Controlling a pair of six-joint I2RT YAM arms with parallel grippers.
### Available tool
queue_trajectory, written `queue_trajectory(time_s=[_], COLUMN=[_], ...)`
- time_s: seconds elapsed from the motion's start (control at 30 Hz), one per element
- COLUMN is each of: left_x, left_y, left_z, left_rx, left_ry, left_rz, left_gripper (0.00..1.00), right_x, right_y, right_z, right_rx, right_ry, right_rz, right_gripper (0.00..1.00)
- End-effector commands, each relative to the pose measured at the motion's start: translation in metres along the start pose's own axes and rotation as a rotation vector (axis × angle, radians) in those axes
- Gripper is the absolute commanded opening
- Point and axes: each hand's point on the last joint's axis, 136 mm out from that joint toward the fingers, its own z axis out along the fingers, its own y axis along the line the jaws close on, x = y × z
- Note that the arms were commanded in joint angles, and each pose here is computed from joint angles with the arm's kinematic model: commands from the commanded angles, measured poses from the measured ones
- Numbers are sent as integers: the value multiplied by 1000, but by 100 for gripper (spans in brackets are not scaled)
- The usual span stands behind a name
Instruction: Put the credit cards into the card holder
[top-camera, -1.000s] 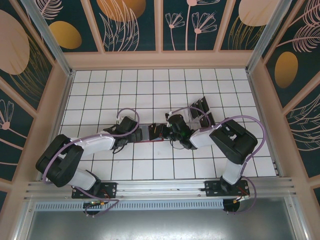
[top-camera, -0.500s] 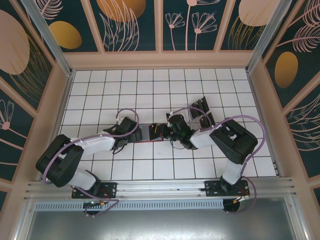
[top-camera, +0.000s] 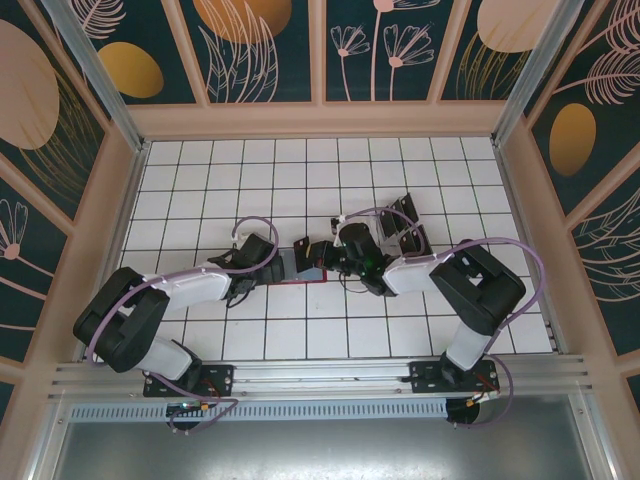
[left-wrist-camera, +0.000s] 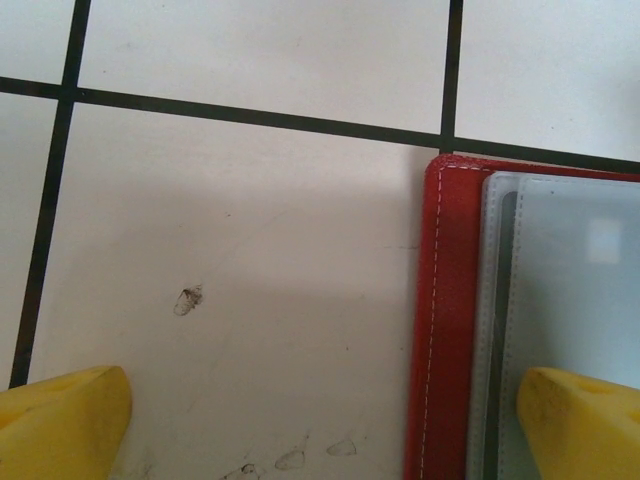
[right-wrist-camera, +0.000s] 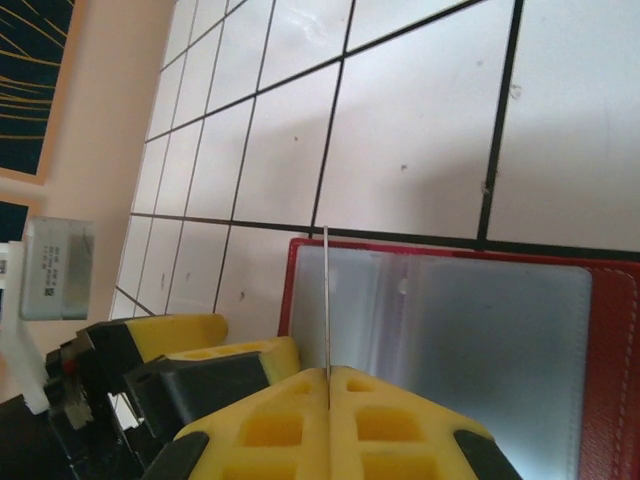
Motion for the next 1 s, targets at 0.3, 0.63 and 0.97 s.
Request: queue_trajectory(time_s=[0.3, 0.63, 0.97], left_x=[34, 34, 34], left_y=[26, 26, 30], left_z=[10, 11, 11], left_rx=[-85, -80, -100], left_ry=[91, 84, 78], left_rz=[14, 11, 10], left_gripper=[99, 99, 99], right_x=[-28, -28, -14], right_y=[24, 22, 4], right_z=[-2, 0, 2], right_rx=[-84, -137, -155], right_ry=[-85, -130, -138], right_rz=[-39, -24, 30], right_gripper=[0, 0, 0])
